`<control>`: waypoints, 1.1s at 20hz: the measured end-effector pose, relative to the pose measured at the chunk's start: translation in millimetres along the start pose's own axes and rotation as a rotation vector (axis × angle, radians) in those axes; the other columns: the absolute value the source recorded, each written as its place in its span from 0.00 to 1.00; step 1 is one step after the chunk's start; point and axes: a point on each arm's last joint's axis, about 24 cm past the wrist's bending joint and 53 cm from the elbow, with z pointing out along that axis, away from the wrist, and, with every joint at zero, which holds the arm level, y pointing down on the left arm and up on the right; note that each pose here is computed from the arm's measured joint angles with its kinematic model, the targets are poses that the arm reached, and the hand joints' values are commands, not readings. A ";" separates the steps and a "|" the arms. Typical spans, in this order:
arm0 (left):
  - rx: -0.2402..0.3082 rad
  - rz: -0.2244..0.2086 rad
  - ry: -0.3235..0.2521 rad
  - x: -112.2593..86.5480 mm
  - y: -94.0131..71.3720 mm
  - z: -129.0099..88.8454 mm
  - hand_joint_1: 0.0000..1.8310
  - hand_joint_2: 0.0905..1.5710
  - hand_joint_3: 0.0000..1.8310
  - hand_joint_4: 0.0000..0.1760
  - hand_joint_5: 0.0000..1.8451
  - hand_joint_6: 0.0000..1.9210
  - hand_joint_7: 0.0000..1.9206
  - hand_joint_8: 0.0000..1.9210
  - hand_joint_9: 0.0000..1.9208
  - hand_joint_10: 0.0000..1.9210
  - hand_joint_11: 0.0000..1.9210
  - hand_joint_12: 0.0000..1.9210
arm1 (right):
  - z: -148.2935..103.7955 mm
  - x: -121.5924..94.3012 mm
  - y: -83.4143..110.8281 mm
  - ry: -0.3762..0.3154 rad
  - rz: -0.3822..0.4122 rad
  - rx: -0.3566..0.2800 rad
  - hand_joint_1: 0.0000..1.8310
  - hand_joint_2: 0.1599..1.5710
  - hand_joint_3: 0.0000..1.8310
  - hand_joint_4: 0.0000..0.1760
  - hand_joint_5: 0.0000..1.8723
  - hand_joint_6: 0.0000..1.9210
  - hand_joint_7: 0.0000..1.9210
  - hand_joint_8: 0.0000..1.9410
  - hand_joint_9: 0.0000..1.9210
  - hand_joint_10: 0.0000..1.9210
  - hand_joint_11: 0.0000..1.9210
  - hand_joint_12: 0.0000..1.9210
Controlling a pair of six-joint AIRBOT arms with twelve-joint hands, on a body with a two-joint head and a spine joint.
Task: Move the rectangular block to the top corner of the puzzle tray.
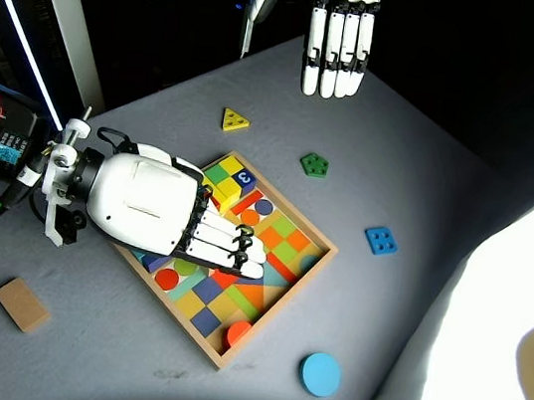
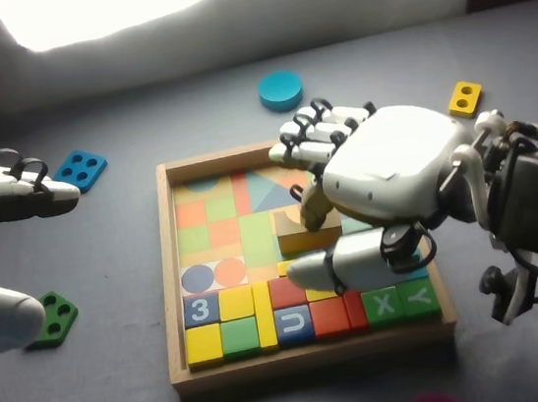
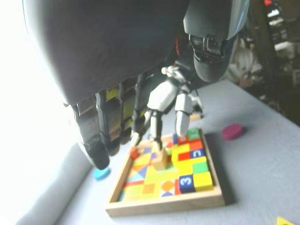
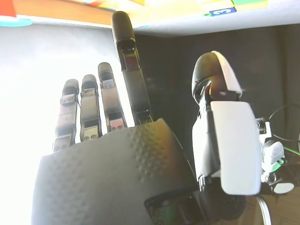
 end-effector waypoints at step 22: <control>-0.002 0.001 -0.001 -0.8 0.8 0.0 0.00 0.77 0.00 0.20 0.04 0.00 0.04 0.00 0.03 0.00 0.00 0.17 | 5.8 -9.1 -22.6 -0.032 -0.019 0.045 0.00 0.72 0.00 0.00 0.42 0.08 0.05 0.00 0.00 0.00 0.00 0.00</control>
